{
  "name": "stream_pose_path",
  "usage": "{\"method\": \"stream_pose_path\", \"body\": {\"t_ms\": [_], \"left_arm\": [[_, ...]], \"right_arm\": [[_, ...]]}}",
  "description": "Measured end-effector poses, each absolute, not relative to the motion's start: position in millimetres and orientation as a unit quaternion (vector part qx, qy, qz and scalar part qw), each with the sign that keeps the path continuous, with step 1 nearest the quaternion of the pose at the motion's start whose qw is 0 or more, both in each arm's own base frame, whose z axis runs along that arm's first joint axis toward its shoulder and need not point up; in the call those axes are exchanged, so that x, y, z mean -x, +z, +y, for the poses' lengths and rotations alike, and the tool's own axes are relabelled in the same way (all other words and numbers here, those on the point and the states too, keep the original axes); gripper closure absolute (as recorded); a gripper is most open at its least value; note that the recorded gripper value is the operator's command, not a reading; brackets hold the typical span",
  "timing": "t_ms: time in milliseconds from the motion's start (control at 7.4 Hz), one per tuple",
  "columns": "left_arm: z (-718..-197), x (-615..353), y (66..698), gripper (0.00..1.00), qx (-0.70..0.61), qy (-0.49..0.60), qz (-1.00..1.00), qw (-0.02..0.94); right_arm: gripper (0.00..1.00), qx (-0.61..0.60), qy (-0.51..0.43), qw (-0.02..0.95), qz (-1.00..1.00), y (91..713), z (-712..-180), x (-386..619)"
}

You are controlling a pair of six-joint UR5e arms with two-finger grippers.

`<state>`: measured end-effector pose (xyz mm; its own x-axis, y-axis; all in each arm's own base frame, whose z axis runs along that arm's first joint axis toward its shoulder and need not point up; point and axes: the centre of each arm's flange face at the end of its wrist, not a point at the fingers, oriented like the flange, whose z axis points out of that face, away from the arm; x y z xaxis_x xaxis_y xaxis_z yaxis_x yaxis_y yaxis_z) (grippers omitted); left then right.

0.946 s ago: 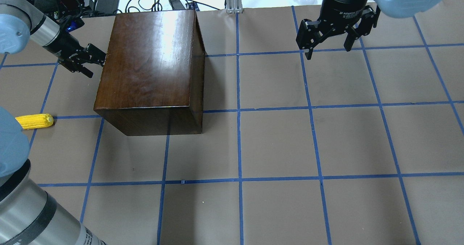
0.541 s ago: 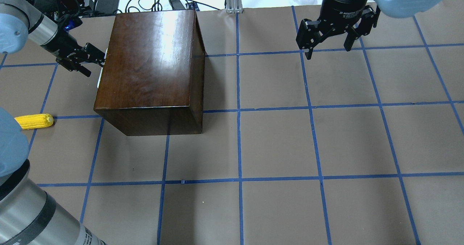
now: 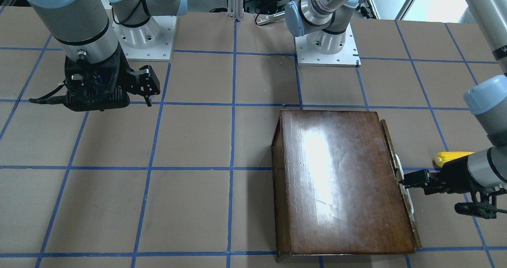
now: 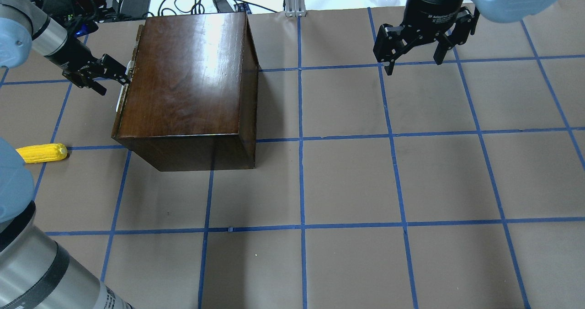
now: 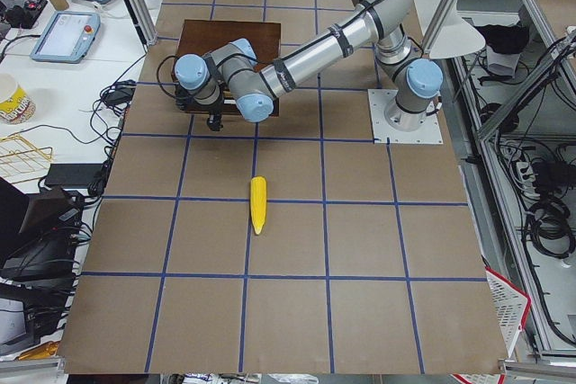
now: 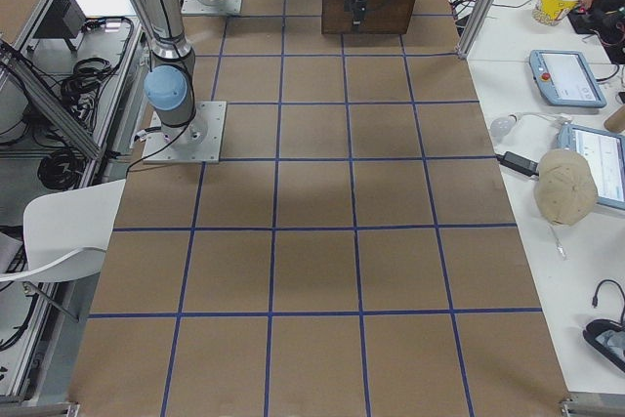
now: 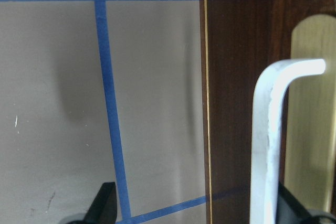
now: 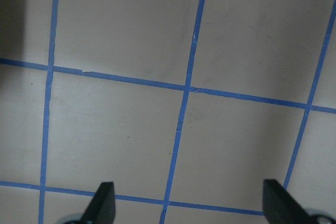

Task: Open drawer and put corn inside
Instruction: 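Pull the drawer outward from the cabinet with the left gripper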

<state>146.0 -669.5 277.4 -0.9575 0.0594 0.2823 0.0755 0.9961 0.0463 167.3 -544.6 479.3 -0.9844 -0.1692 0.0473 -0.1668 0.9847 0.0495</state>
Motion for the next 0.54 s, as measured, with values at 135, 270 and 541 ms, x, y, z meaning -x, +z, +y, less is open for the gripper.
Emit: {"method": "stream_pose_path", "body": {"t_ms": [135, 270, 541], "left_arm": [[-670, -148, 278, 0.0, 0.035, -0.029, -0.99, 0.135], [-669, -151, 279, 0.0, 0.033, -0.028, -0.99, 0.133], [-665, -172, 280, 0.0, 0.021, -0.024, -0.991, 0.132]], "right_arm": [[0.0, -0.084, -0.023, 0.026, -0.996, 479, -545, -167], [0.0, -0.084, -0.023, 0.026, -0.996, 479, -545, -167], [0.0, -0.084, -0.023, 0.026, -0.996, 479, -545, -167]]}}
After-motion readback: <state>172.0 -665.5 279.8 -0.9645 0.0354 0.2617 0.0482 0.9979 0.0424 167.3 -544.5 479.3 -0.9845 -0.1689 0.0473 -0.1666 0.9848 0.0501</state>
